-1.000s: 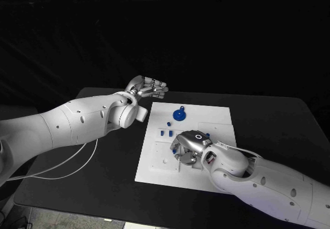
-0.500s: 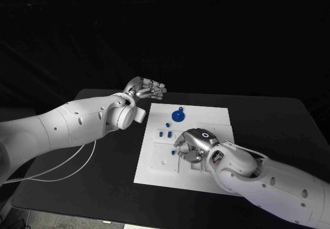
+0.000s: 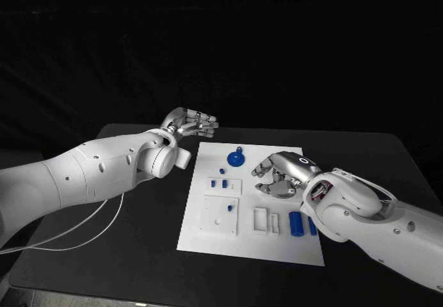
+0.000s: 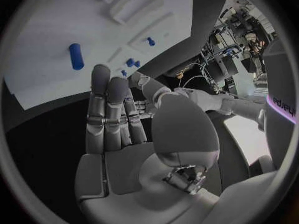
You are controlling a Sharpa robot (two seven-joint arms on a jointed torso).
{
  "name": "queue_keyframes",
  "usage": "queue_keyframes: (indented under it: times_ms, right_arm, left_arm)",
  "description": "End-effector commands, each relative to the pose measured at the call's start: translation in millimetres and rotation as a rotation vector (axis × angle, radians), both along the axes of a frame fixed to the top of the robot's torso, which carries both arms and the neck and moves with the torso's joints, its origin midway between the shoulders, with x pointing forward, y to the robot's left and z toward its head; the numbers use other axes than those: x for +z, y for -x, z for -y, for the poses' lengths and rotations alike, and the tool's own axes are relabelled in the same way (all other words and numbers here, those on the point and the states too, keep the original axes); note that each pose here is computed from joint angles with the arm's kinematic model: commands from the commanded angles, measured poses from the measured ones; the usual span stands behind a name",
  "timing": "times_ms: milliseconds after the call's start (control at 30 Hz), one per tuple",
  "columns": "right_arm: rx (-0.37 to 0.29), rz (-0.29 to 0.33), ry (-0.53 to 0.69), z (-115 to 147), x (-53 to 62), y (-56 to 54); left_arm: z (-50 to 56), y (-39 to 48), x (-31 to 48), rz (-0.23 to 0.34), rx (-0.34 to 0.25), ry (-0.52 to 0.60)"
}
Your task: Assemble the parts on the task board
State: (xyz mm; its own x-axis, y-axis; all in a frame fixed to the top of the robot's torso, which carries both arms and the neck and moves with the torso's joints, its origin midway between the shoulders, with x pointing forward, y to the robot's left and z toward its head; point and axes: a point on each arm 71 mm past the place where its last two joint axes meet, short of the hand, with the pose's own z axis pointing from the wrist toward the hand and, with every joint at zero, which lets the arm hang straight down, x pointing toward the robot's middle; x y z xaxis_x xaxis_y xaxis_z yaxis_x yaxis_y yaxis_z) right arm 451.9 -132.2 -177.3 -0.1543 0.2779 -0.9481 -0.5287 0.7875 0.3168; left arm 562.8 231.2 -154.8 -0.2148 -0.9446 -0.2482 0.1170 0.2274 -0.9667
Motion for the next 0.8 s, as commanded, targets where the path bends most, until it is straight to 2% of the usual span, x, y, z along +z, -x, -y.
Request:
queue_keyframes:
  times_ms: [33,400,800]
  right_arm:
    - [0.03,-0.073,0.04,5.5,-2.0,-1.5]
    - [-0.019,-0.102,0.181,26.0,-10.6,-17.9]
    - [-0.035,-0.108,0.242,26.9,-19.4,-25.4]
  left_arm:
    - [1.4,0.6,1.2,0.0,-0.018,0.01]
    - [1.1,0.5,1.0,-0.002,-0.019,0.01]
    - [0.0,0.3,0.8,-0.004,-0.013,0.008]
